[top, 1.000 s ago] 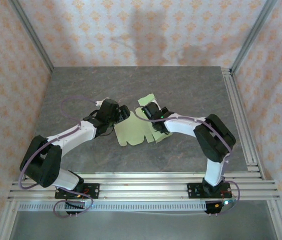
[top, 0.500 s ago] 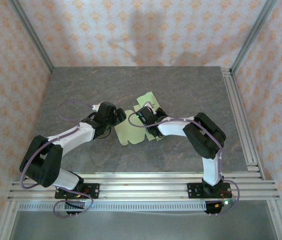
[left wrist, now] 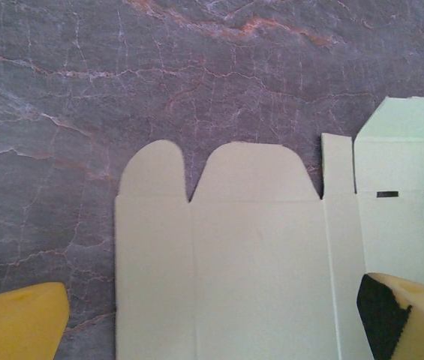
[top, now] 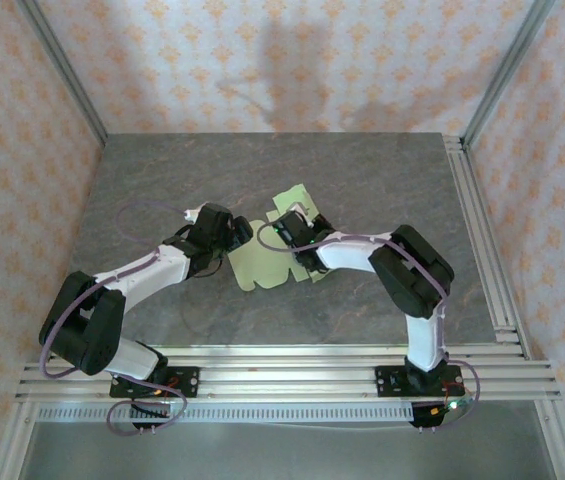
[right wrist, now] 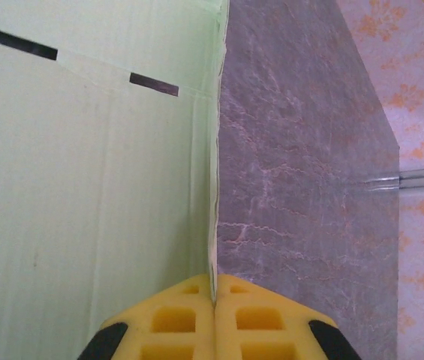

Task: Fold the paper box

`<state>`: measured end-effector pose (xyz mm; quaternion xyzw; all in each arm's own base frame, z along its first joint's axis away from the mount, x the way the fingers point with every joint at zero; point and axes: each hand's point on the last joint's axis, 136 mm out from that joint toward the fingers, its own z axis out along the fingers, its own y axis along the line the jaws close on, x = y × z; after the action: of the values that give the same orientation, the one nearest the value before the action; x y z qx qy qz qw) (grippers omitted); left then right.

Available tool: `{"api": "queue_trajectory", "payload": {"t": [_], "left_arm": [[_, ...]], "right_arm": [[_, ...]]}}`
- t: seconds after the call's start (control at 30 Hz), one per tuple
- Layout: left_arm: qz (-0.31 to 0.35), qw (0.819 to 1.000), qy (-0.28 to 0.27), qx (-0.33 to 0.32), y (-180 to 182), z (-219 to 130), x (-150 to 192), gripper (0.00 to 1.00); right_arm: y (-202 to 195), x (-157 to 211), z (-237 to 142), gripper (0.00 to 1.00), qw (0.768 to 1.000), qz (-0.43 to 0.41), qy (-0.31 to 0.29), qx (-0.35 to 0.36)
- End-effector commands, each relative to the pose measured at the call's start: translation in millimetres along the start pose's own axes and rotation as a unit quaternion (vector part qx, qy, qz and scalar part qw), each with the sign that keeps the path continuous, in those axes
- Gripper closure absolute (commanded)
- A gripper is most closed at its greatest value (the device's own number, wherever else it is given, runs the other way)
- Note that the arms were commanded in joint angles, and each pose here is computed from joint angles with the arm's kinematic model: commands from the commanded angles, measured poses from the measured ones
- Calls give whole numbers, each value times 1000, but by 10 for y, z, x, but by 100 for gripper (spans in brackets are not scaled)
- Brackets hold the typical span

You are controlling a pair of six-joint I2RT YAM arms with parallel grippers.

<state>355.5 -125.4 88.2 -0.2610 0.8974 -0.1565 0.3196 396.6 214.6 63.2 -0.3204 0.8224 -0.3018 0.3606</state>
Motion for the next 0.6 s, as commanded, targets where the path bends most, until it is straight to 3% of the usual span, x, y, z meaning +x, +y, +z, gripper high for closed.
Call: {"api": "queue_trajectory", "payload": {"t": [0.0, 0.23, 0.57], "left_arm": [[-9, 1000, -17, -8, 61, -45, -68, 0], [1, 1000, -13, 1, 14, -57, -66, 0], [69, 997, 3, 26, -244, 22, -183, 0]], "right_arm": [[-108, -49, -16, 100, 1000, -1, 1, 26], [-237, -102, -131, 100, 989, 115, -25, -85], [-166, -200, -299, 100, 947, 190, -104, -239]]}}
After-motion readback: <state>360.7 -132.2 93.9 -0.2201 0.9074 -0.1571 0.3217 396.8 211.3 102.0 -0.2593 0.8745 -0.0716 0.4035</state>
